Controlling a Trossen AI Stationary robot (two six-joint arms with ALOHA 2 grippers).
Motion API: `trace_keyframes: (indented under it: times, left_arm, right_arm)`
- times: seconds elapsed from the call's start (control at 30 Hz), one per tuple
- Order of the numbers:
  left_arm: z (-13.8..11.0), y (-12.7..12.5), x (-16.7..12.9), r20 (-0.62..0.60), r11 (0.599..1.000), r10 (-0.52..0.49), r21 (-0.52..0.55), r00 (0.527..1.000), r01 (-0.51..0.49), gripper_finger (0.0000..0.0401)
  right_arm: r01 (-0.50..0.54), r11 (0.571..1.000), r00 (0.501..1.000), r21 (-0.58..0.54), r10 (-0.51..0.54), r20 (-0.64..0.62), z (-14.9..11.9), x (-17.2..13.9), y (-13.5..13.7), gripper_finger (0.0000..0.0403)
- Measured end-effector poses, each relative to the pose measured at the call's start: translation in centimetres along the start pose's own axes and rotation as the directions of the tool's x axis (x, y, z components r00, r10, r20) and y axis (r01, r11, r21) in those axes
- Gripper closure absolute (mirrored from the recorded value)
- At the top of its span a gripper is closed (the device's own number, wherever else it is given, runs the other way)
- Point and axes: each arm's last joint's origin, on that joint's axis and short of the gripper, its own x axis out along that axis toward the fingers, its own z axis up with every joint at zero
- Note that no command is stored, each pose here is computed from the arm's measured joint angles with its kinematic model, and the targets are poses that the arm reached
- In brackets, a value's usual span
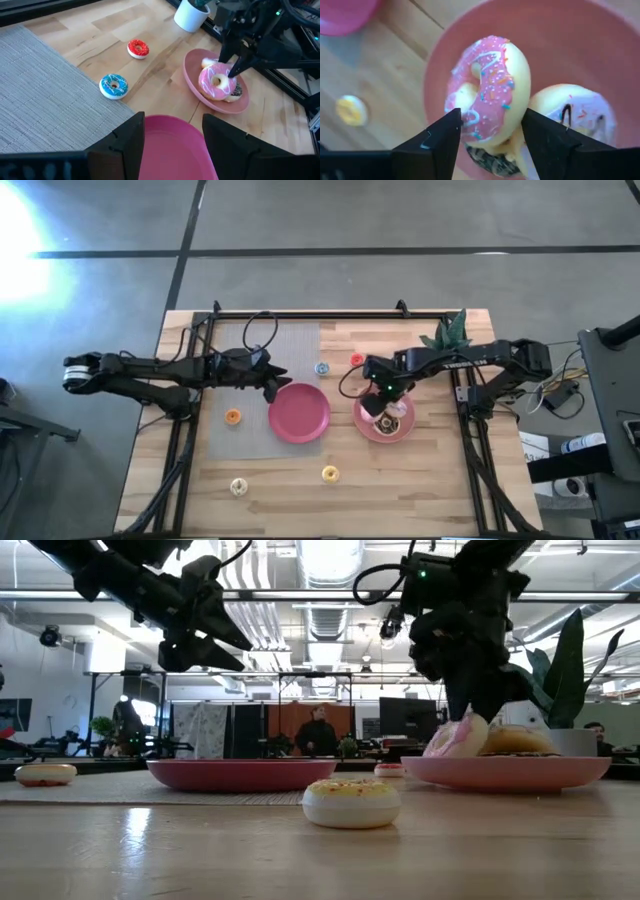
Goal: Pick & Place donuts
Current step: Put the big pink doughnut into the light pink plate, then put the small red doughnut into the pink plate
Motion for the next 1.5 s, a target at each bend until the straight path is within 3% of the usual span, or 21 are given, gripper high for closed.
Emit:
trace_keyframes:
  times: [0.17,0.33,0.4,0.7,1.03,1.23,1.5]
  left_arm:
    - [0.0,0.0,0.0,-0.001,1.0,0.001,0.0,1.0,-0.001,0.0229]
    - [0.0,0.0,0.0,-0.003,1.0,0.002,0.0,1.0,-0.002,0.0229]
    - [-0.1,0.0,0.0,-0.005,1.0,0.003,-0.01,1.0,-0.003,0.0229]
    - [-0.7,0.1,0.1,-0.029,0.997,-0.001,-0.082,1.0,-0.002,0.0229]
    - [-1.2,-0.5,0.0,-0.048,0.993,-0.029,-0.119,0.998,0.023,0.0229]
    - [-1.2,-0.6,0.0,-0.048,0.991,-0.031,-0.131,0.998,0.025,0.0229]
    - [-1.2,-0.5,0.0,-0.028,0.991,0.0,-0.13,1.0,-0.004,0.0229]
  right_arm:
    - [0.138,0.988,0.989,-0.064,-0.134,0.067,0.3,-1.9,0.5,0.0194]
    - [0.185,0.968,0.956,-0.166,-0.139,0.259,1.9,-3.9,2.1,0.0193]
    - [0.177,0.972,0.949,-0.152,-0.127,0.289,3.1,-4.2,2.1,0.0193]
    - [0.211,0.975,0.955,0.066,-0.22,0.199,10.3,-1.5,-2.5,0.0193]
    - [0.248,0.968,0.956,-0.041,-0.238,0.17,15.4,0.2,-3.4,0.02]
    - [0.276,0.958,0.959,-0.082,-0.268,0.094,16.2,1.5,-4.8,0.0216]
    - [0.257,0.963,0.964,-0.084,-0.249,0.092,17.1,1.9,-5.9,0.023]
